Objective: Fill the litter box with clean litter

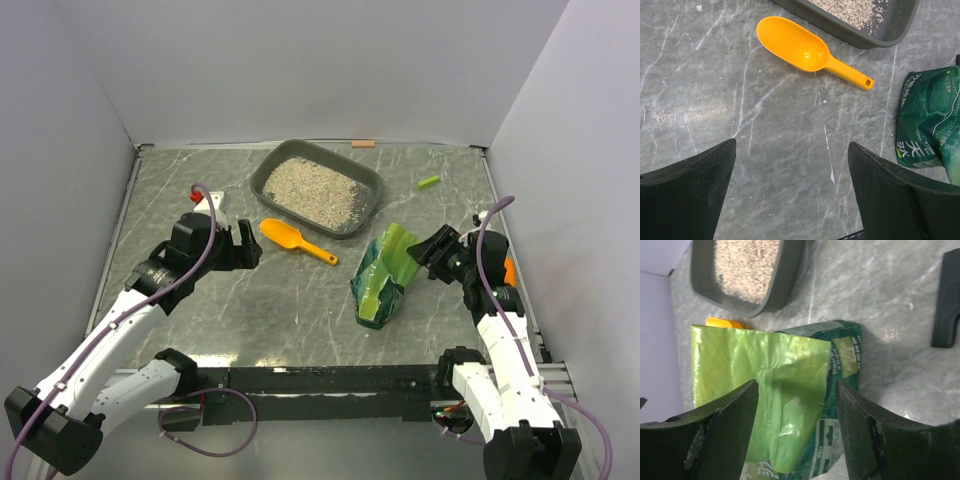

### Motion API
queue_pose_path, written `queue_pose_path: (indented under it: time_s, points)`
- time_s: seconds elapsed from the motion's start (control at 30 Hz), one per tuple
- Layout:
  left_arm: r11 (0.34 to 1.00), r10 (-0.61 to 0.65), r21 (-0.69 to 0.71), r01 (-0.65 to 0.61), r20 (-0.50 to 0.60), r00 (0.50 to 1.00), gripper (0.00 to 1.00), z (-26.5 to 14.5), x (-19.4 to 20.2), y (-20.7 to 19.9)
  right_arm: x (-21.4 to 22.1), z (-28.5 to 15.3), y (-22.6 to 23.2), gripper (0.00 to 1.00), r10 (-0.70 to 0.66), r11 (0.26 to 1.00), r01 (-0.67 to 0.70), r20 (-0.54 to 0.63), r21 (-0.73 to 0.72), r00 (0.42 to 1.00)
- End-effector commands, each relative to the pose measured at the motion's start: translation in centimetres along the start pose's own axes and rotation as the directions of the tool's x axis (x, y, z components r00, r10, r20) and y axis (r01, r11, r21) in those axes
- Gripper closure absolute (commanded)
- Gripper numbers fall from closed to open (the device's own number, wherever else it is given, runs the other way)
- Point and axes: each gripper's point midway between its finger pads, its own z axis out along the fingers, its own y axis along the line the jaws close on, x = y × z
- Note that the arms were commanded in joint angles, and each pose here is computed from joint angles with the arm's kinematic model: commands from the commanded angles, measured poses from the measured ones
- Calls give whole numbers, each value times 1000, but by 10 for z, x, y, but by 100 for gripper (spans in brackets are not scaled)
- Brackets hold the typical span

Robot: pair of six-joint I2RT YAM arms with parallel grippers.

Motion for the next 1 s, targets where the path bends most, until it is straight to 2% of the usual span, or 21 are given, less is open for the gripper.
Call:
queue_pose_path:
  time_s: [0.0, 0.27, 0.43, 0.67, 0.77, 0.8, 0.83, 0.87, 0.93, 0.97]
  points:
    - [1000, -5, 22, 5, 32, 999, 3, -5, -9, -6, -5, -1, 23, 30, 3, 991, 1, 31, -132, 1000]
    - [1000, -5, 14, 5, 36, 999, 3, -5, -10, -4, -1, -7, 44, 31, 9, 965, -2, 25, -264, 1000]
    - [1000, -7, 12, 6, 35, 999, 3, -5, -10, -4, -9, -21, 64, 35, -10, 945, 23, 44, -325, 999]
    - [1000, -7, 10, 7, 38, 999, 3, -4, -10, -4, -6, -28, 83, 43, -27, 912, 23, -3, -409, 1000]
    - [1000, -7, 8, 6, 35, 999, 3, -4, -10, -3, -5, -28, 87, 56, -33, 908, 22, -20, -418, 999]
    - [1000, -7, 9, 6, 37, 999, 3, -4, -10, -3, -5, -28, 89, 77, -36, 906, 22, -25, -423, 999]
    - [1000, -7, 10, 7, 39, 999, 3, -5, -11, -4, -4, -29, 92, 92, -45, 902, 27, -32, -430, 998]
    - [1000, -7, 10, 7, 39, 999, 3, -5, -11, -4, -3, -29, 95, 100, -58, 900, 37, -36, -434, 998]
    - [1000, -7, 8, 7, 39, 999, 3, -6, -11, -4, -11, -31, 102, 100, -82, 904, 67, -18, -422, 996]
    - [1000, -7, 8, 7, 42, 999, 3, -6, -13, -4, -3, -31, 111, 100, -143, 893, 115, -30, -434, 989]
